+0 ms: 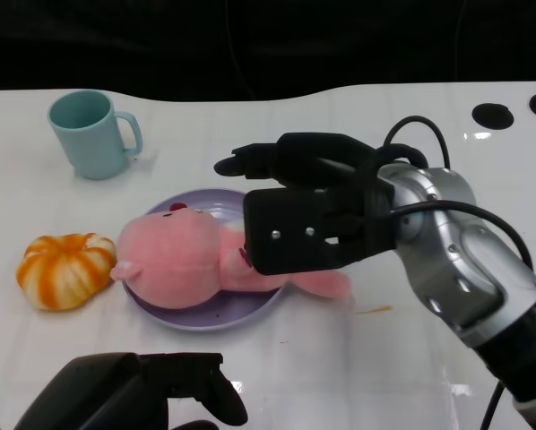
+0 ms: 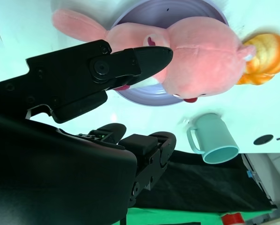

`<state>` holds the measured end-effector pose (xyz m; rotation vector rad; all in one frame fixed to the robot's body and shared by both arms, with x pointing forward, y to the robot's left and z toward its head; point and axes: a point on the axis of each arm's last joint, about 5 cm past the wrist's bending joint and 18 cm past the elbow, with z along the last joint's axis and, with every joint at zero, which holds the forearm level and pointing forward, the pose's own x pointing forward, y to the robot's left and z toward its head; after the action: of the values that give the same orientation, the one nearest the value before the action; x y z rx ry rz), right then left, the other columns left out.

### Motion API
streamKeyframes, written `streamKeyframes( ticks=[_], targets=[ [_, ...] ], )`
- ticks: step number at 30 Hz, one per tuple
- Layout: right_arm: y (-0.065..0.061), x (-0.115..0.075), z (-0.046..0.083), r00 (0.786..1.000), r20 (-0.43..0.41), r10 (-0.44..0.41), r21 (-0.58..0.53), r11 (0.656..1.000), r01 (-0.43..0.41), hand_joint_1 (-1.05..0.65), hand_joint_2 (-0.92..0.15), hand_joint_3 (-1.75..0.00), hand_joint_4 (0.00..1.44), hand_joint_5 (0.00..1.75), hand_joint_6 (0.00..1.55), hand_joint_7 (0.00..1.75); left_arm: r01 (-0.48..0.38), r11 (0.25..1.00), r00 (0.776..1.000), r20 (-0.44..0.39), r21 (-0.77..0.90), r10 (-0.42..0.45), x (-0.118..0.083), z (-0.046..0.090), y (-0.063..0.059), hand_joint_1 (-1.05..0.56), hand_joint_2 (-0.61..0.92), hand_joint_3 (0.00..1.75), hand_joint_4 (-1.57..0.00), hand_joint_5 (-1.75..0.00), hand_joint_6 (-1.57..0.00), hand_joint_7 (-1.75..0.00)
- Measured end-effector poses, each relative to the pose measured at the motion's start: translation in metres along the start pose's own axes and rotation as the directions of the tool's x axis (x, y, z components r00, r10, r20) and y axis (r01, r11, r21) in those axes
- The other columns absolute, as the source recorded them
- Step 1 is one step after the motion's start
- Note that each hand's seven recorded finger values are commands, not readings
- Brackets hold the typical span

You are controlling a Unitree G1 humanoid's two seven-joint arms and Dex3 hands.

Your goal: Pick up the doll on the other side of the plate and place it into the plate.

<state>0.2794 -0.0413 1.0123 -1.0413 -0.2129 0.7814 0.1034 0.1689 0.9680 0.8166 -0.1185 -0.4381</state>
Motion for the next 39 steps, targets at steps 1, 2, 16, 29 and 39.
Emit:
streamKeyframes(
  ticks=[1,2,16,29,39],
  targets=[
    [-0.002,-0.004,-0.001,1.0,0.02,-0.013,0.018,1.0,0.013,-0.76,-0.92,-0.25,0.18,0.33,0.29,0.01,0.0,1.0,1.0,0.001,0.001,0.0,0.0,0.0,0.0,-0.23,0.87,0.47,-0.62,-1.66,-0.71,-0.9],
    [-0.005,-0.008,-0.003,0.999,0.04,-0.029,0.03,0.999,0.028,-0.75,-0.92,-0.26,0.19,0.37,0.31,0.02,-0.001,1.0,1.0,0.002,0.002,0.001,0.0,0.0,0.0,-0.23,0.87,0.47,-0.62,-1.66,-0.72,-0.9],
    [-0.002,-0.074,-0.035,0.971,0.128,-0.204,0.369,0.918,0.145,-0.42,-0.92,-0.14,0.54,0.85,0.71,0.2,-0.004,1.0,1.0,0.014,0.005,0.004,0.002,0.001,0.001,-0.23,0.88,0.48,-0.63,-1.63,-0.72,-0.89],
    [0.031,-0.121,-0.048,0.949,0.079,-0.305,0.671,0.72,0.176,-0.12,-0.56,-1.0,0.7,1.37,0.71,1.16,-0.004,1.0,0.999,0.033,0.002,0.004,0.005,0.001,0.004,-0.22,0.88,0.47,-0.61,-1.67,-0.71,-0.89],
    [0.042,-0.151,-0.032,0.959,-0.113,-0.258,0.811,0.535,0.239,-0.06,-0.39,-1.45,0.79,1.66,0.73,1.49,0.003,1.0,0.999,0.039,0.001,-0.003,0.004,0.0,0.005,-0.21,0.9,0.43,-0.61,-1.67,-0.72,-0.87]
  ],
)
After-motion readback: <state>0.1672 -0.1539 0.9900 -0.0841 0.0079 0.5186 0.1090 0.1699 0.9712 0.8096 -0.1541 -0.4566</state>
